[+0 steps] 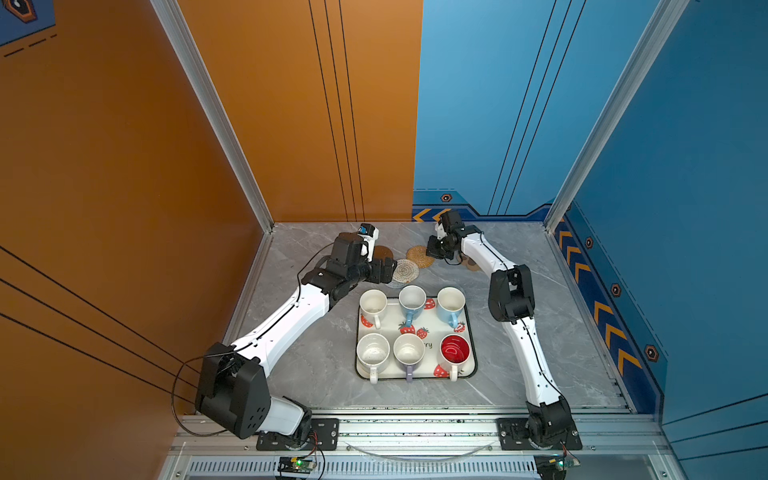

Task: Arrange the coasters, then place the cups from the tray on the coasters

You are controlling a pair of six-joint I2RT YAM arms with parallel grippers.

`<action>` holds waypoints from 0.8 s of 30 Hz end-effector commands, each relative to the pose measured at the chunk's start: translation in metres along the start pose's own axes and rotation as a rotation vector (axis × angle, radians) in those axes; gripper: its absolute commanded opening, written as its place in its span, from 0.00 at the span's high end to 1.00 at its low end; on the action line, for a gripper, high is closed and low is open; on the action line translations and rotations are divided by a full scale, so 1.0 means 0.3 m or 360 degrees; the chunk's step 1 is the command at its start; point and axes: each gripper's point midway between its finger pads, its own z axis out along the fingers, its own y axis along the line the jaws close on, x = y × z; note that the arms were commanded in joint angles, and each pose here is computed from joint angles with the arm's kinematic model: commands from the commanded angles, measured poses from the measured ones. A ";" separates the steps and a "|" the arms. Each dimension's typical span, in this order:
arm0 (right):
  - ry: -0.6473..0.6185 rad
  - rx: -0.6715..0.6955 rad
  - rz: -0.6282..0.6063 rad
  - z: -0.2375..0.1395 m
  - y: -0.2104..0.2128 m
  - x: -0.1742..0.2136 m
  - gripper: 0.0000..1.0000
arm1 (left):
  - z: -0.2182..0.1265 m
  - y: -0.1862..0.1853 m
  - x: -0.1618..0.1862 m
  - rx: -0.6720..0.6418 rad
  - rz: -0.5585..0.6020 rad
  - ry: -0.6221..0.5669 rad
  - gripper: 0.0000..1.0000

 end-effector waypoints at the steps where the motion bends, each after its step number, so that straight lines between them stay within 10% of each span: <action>1: 0.0089 0.0236 0.0041 -0.024 -0.151 0.046 1.00 | -0.009 0.015 -0.013 -0.0024 -0.0028 -0.0029 0.07; 24: 0.0048 0.0303 0.0133 -0.126 -0.335 -0.028 1.00 | 0.036 -0.072 -0.041 0.0071 -0.0021 -0.0012 0.08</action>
